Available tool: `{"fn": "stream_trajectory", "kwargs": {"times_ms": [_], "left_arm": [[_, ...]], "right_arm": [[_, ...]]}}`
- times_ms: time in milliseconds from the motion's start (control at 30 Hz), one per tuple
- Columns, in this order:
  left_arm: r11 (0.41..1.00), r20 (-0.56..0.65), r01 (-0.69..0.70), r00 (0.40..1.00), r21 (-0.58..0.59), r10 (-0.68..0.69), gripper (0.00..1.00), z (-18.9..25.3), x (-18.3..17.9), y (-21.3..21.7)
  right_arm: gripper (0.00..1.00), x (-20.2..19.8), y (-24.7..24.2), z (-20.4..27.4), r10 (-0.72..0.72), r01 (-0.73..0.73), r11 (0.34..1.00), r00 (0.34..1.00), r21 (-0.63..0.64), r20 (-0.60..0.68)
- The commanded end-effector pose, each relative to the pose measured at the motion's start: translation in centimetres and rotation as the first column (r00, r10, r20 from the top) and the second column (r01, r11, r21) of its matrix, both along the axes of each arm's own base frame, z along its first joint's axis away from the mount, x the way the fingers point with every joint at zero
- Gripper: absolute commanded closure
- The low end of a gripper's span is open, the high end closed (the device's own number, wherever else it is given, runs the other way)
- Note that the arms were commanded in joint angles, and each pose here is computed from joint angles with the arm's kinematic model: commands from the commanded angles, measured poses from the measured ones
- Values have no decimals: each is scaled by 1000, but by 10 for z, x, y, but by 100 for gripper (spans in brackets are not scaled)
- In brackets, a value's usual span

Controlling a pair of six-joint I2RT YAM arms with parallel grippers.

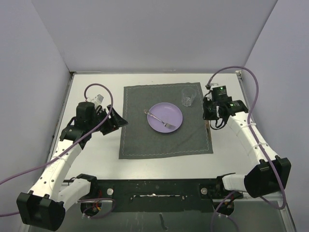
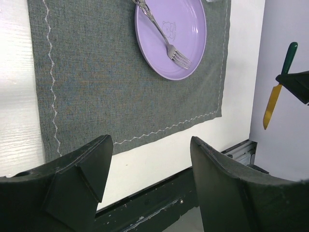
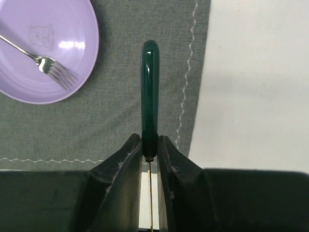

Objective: Set the dinner table for one person
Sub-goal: Place the knife on the napkin.

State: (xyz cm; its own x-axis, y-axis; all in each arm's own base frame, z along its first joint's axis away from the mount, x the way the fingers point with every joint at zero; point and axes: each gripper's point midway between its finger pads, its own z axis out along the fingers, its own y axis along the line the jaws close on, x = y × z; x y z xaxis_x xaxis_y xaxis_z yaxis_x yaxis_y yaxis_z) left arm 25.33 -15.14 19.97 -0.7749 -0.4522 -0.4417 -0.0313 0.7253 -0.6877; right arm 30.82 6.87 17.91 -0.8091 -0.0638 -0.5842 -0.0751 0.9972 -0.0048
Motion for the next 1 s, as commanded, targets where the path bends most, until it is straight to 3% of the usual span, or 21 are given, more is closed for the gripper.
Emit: {"fn": "stream_trajectory", "kwargs": {"times_ms": [0, 233, 433, 667, 800, 967], "left_arm": [[1000, 81, 16, 997, -7, -16, 36, 22, 7, -2], [1000, 84, 15, 996, -3, -15, 37, 23, 5, -1], [1000, 86, 11, 996, -1, -11, 37, 23, 4, 0], [1000, 92, 8, 996, 1, -8, 36, 26, 1, 1], [1000, 91, 8, 996, 1, -8, 36, 26, 1, 1], [1000, 86, 9, 996, 4, -9, 36, 22, 0, 1]], "right_arm": [[100, 19, 17, 36, 78, -133, 962, 971, 240, 224], [100, 12, 31, 71, 163, -285, 918, 906, 278, 390], [100, 18, 13, 46, 74, -147, 956, 958, 253, 276], [100, 17, 31, 49, 148, -254, 920, 930, 299, 335], [100, 20, 12, 21, 61, -105, 961, 983, 258, 171], [100, 15, -22, -6, -89, 84, 992, 995, 93, 47]]}}
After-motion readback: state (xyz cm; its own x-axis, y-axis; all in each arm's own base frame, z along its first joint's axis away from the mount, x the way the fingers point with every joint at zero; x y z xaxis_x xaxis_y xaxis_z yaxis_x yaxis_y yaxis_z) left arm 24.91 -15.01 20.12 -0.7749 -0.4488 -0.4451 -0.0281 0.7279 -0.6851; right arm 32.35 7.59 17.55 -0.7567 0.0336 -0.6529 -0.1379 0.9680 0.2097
